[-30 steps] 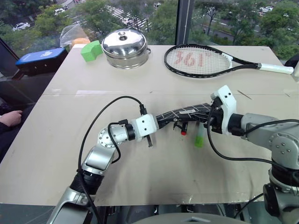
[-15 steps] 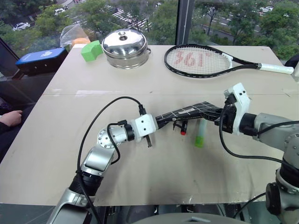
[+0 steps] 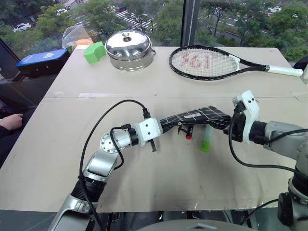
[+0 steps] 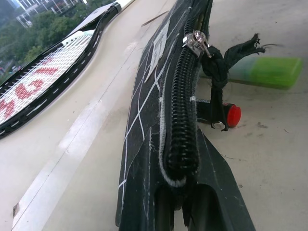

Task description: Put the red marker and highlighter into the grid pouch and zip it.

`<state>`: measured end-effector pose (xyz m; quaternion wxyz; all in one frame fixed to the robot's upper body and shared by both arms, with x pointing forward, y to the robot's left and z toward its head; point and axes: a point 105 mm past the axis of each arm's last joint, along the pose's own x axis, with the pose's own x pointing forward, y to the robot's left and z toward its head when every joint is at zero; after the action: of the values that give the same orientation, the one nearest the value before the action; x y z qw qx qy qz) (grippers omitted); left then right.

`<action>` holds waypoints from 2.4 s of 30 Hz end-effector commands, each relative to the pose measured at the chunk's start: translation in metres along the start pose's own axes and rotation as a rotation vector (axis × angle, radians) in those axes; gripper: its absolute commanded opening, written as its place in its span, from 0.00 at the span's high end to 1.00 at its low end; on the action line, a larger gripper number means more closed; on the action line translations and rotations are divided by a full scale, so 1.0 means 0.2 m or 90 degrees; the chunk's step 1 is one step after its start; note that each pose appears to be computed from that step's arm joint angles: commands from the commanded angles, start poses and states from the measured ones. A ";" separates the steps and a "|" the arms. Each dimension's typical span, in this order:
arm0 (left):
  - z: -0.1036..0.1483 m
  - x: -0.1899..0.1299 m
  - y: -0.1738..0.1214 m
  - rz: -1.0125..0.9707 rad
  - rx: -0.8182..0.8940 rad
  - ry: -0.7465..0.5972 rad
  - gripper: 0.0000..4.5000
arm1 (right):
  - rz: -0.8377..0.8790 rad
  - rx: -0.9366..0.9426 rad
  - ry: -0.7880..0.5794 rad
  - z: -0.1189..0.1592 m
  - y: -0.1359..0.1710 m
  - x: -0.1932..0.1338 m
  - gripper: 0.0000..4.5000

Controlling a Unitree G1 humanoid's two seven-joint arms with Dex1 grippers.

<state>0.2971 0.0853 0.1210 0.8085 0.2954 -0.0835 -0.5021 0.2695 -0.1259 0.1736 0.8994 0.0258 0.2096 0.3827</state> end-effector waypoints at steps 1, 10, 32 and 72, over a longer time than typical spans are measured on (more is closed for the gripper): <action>0.05 -0.02 0.03 0.017 0.018 -0.026 1.00 | 0.018 -0.035 -0.035 0.06 0.04 -0.05 0.99; 0.05 -0.02 0.02 0.010 0.022 -0.027 1.00 | -0.022 -0.018 -0.022 0.04 -0.02 -0.03 0.99; 0.07 0.02 0.10 0.024 0.040 0.008 1.00 | -0.004 -0.588 0.055 0.05 0.13 0.40 0.99; -0.21 -0.33 0.41 0.163 0.097 0.173 1.00 | -0.219 0.009 0.093 -0.01 0.04 0.51 0.01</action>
<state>0.3437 0.1810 0.1292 0.8449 0.3962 -0.0257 -0.3586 0.3222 -0.0457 0.1398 0.9276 -0.0259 0.2634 0.2638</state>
